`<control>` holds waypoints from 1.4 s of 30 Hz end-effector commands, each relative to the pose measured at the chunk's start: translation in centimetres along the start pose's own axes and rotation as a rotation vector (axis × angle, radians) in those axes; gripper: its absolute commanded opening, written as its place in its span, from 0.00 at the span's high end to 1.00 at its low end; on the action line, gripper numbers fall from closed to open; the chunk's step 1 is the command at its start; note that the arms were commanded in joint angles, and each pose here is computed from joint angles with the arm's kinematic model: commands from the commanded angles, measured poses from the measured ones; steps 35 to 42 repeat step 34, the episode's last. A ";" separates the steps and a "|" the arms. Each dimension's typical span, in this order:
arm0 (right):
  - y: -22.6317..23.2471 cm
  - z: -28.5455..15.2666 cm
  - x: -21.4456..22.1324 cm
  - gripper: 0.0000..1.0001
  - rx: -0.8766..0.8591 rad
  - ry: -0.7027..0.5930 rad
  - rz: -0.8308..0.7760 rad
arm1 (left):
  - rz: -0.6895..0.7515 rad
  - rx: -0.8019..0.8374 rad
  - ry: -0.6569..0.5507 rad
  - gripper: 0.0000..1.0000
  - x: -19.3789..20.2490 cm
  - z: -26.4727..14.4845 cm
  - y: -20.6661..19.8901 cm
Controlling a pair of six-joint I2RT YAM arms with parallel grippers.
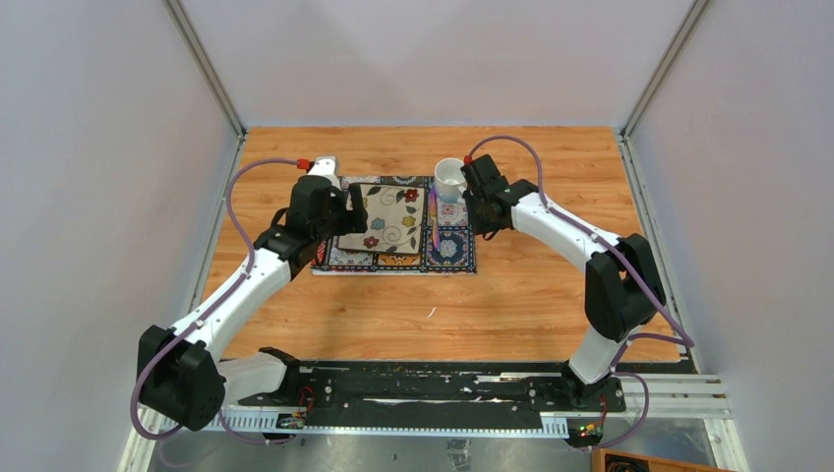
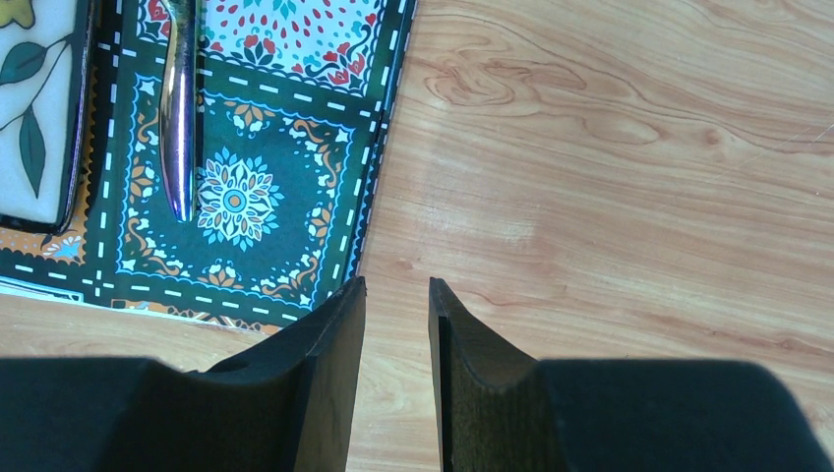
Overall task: Set the dinner table for one person
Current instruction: Reset both arms
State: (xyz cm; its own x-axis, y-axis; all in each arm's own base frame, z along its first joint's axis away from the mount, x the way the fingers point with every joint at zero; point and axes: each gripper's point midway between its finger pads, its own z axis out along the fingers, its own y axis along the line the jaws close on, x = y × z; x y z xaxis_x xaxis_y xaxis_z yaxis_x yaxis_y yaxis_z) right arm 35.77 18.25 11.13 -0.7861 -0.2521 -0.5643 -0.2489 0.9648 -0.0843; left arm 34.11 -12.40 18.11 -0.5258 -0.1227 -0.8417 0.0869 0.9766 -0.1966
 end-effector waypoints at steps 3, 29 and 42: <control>-0.8 0.2 0.5 0.65 0.028 0.005 0.013 | 0.013 0.018 0.000 0.16 0.0 0.1 -0.5; -9.5 0.5 3.4 0.58 0.363 0.030 0.160 | -0.124 -0.575 -0.075 0.20 -1.9 -6.0 10.5; -9.4 0.4 3.2 0.58 0.331 0.015 0.166 | -0.145 -0.546 -0.091 0.19 -2.4 -6.4 10.4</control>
